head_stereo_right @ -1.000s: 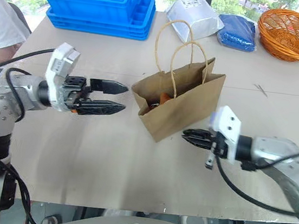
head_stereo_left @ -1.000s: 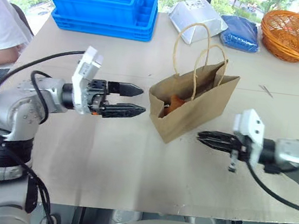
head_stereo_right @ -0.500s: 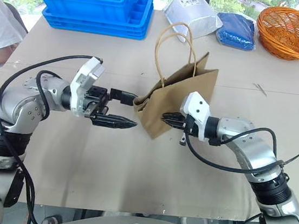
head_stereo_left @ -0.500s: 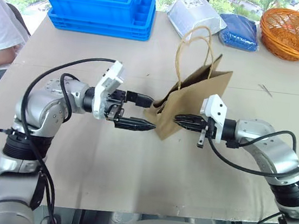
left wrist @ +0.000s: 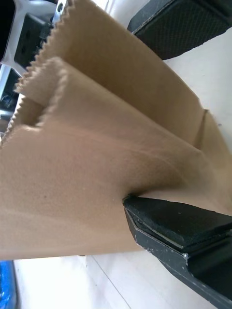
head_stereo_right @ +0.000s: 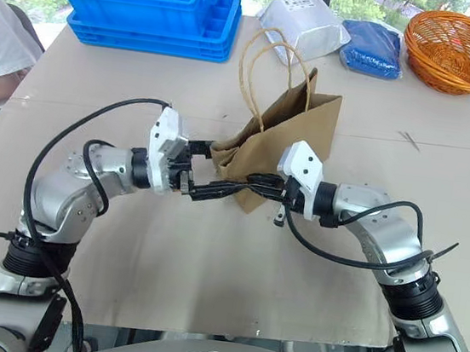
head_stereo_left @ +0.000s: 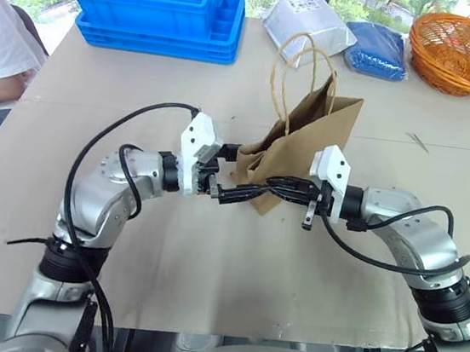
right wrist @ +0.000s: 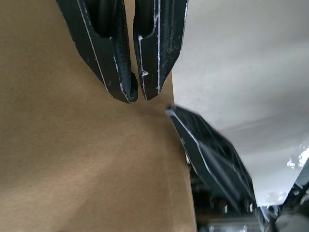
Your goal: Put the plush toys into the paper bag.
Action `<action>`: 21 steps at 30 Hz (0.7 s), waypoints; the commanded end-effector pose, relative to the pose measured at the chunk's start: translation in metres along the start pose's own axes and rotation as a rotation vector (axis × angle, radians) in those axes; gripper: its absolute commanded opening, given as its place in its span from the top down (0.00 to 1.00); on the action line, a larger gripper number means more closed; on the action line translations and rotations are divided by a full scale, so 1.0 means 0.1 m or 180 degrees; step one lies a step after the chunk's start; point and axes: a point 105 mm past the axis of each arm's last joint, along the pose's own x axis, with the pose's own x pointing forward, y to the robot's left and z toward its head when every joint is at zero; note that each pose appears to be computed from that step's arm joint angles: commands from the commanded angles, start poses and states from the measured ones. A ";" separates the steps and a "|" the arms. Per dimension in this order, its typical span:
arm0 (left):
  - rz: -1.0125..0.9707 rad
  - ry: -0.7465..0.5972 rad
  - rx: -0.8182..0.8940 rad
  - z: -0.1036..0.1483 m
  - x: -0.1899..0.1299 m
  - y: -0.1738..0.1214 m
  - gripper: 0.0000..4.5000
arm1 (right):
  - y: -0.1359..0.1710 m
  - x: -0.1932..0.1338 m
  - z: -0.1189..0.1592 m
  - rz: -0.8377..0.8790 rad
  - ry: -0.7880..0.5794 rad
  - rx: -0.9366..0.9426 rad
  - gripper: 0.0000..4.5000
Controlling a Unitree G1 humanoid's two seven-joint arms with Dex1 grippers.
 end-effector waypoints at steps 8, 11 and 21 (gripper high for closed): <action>0.0460 -0.0232 0.0232 0.09 0.15 0.03 0.59 | 0.03 -0.04 0.08 0.0025 -0.0146 -0.0036 1.00; 0.0430 -0.0231 0.0279 0.05 0.16 0.03 0.90 | 0.05 -0.07 0.07 0.0025 -0.0145 -0.0023 1.00; -0.0174 -0.0247 0.0800 0.10 -0.10 0.33 1.00 | -0.02 -0.57 0.08 -0.0632 -0.0058 -0.0007 0.94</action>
